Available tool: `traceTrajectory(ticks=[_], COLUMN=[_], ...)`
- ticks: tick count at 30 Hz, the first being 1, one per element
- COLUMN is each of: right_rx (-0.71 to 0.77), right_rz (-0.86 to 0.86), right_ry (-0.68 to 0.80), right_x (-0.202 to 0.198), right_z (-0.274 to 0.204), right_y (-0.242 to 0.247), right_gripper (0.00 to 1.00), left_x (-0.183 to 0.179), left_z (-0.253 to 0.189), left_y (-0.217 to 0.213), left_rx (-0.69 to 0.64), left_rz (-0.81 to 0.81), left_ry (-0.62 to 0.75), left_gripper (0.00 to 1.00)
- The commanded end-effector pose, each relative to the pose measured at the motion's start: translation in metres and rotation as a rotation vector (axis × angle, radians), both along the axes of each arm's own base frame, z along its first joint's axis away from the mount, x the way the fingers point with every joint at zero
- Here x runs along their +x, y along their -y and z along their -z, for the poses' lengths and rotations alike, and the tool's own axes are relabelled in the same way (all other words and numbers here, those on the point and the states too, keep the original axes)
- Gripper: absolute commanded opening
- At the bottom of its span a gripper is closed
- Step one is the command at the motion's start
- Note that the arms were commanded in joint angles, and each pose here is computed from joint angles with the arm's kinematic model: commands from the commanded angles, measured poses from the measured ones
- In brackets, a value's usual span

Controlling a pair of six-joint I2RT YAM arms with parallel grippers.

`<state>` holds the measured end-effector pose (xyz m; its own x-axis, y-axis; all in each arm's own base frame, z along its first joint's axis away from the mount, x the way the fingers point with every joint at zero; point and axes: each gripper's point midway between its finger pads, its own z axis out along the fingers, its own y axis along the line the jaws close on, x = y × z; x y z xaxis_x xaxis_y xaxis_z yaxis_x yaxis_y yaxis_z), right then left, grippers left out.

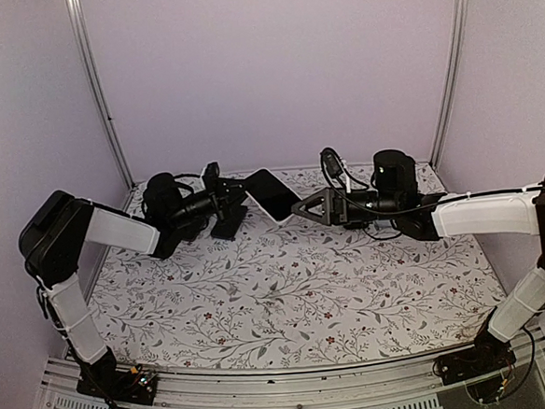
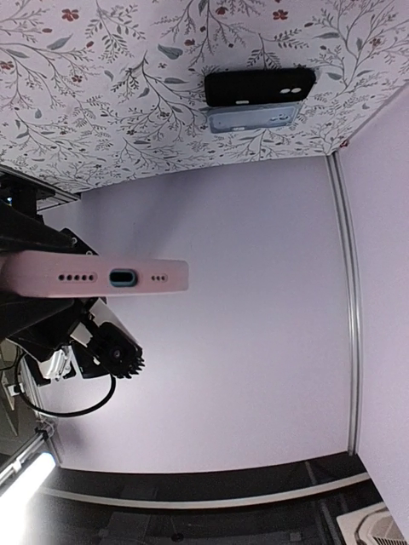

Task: Take the phone out of the phone case
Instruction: Remove the corner of the phone case from the bottom corners of the phone case.

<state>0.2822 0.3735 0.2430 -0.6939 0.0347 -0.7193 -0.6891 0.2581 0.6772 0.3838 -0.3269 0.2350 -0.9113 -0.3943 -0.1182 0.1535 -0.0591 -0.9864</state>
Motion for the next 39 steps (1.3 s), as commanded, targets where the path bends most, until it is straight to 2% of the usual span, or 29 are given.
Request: traceTrajectory(ticks=[1,11,19,32,39], right_rx=[0.052,0.064,0.051,-0.042,-0.142], right_rz=[-0.034,-0.027,0.009,0.095,0.162], right_ry=[0.033,0.017,0.027,0.060,0.076], right_x=[-0.004,-0.001,0.004,0.015,0.022], right_z=[-0.013,-0.011,-0.006,0.008,0.033], right_y=[-0.010,-0.020,-0.018,-0.013,-0.006], right_gripper=[0.75,0.64,0.45,0.39,0.39], left_x=[-0.006,-0.010,-0.013,-0.018,-0.025], left_z=[-0.042,-0.046,-0.044,-0.045,-0.067], left_y=[-0.007,0.002,0.005,0.008,0.006], left_rx=[-0.093,-0.120,-0.134,-0.167,-0.284], left_rz=[-0.046,-0.055,-0.049,-0.033,-0.022], left_ry=[0.064,0.047,0.019,-0.042,-0.050], left_gripper=[0.00,0.00,0.00,0.00,0.00])
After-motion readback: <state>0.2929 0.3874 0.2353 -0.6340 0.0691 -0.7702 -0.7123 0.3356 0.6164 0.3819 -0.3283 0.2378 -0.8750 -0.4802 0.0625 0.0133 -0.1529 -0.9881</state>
